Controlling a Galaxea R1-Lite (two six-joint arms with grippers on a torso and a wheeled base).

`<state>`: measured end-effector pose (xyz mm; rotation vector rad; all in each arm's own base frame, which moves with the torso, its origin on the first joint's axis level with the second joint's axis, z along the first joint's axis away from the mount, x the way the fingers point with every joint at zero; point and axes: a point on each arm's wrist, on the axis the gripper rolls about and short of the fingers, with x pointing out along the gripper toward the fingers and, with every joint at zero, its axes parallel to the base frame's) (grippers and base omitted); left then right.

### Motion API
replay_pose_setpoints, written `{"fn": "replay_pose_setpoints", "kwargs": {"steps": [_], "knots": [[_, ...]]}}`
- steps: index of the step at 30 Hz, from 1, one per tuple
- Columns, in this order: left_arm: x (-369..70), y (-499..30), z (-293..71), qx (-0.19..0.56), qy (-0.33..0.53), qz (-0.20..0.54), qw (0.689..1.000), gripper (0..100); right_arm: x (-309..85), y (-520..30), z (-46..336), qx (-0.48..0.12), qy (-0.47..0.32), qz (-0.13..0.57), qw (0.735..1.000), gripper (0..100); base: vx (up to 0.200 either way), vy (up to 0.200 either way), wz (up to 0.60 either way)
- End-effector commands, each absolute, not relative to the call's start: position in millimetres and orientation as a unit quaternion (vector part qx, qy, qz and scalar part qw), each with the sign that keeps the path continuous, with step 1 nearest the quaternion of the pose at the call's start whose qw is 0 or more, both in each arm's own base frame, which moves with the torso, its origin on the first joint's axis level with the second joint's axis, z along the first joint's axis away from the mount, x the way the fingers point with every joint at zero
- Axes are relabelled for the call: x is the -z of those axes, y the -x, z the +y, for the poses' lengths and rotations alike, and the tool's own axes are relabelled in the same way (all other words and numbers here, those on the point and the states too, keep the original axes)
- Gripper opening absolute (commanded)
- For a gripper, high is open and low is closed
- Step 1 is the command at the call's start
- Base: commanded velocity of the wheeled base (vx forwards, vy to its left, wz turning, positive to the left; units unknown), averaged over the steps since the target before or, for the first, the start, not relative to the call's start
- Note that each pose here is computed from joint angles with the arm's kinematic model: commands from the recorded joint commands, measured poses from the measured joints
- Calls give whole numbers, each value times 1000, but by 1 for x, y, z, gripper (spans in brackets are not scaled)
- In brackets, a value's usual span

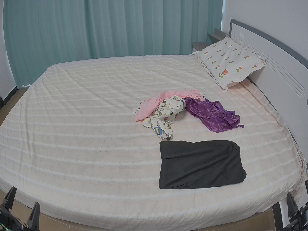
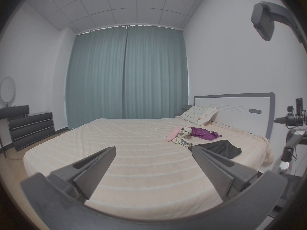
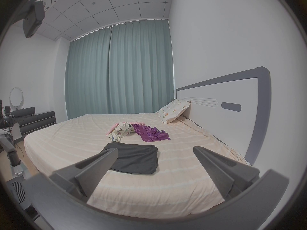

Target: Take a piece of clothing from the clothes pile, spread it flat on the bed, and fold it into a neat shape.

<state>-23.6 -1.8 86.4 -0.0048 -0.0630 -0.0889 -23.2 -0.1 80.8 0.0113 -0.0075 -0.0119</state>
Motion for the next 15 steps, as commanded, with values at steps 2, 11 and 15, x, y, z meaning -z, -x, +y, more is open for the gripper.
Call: {"fn": "replay_pose_setpoints", "kwargs": {"steps": [2,11,15], "knots": [[-82,23,3,-54,27,-29,998,100,-76,23,0,6,-4,1,1000,100,0,0,0],[-81,23,4,-83,-10,-21,996,100,-76,23,0,6,-3,1,1000,100,0,0,0],[-81,23,2,-41,0,-22,999,100,-76,22,0,6,-3,2,1000,100,0,0,0]]}}
